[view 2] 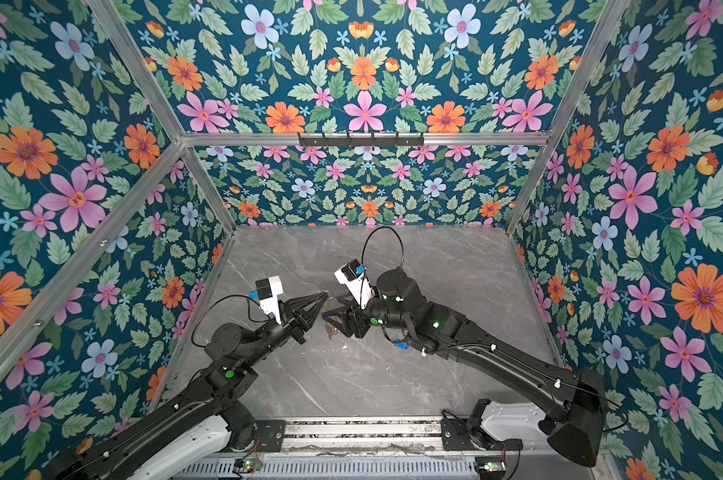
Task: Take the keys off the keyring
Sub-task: 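Move the right gripper back to the ring and grasp it near the red tag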
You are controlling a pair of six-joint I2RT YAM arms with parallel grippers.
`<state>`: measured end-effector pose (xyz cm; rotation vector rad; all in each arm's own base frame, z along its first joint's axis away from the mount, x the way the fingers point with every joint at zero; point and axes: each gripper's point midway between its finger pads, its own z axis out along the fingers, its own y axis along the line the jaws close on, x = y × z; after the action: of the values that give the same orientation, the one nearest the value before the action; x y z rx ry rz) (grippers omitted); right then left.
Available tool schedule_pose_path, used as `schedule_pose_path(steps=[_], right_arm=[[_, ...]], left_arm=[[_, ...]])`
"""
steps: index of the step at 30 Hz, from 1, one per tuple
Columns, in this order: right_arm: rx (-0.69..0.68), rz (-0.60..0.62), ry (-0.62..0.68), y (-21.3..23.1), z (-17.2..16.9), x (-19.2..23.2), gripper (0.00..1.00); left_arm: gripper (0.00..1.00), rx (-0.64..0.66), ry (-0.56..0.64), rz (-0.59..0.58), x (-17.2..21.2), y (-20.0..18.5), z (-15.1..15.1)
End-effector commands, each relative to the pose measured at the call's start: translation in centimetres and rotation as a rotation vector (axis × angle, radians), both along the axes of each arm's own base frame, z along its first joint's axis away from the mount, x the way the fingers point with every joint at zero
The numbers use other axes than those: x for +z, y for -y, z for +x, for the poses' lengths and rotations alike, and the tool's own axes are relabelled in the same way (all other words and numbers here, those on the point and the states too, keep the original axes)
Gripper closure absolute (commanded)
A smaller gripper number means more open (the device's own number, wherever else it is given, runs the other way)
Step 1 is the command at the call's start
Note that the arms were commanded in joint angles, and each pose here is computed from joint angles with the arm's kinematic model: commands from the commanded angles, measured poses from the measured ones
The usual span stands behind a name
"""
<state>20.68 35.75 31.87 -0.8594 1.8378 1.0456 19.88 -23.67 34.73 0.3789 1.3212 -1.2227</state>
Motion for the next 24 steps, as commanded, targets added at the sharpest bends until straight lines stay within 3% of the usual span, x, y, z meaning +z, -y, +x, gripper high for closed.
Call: schedule_pose_path(steps=[1, 12, 18, 24], right_arm=[[-0.025, -0.023, 0.021, 0.2, 0.5, -0.3, 0.48], [0.017, -0.026, 0.016, -0.2, -0.1, -0.8, 0.98], [0.031, -0.023, 0.002, -0.1, -0.5, -0.6, 1.00], [0.050, -0.015, -0.096, 1.6, -0.9, -1.2, 1.00]], left_arm=[[1.00, 0.006, 0.036, -0.037, 1.2, -0.4, -0.3], [1.00, -0.011, 0.034, -0.039, 1.3, -0.2, -0.4], [1.00, -0.024, 0.028, -0.025, 1.4, 0.1, -0.5], [0.58, -0.048, 0.067, 0.009, 1.1, 0.0, -1.6]])
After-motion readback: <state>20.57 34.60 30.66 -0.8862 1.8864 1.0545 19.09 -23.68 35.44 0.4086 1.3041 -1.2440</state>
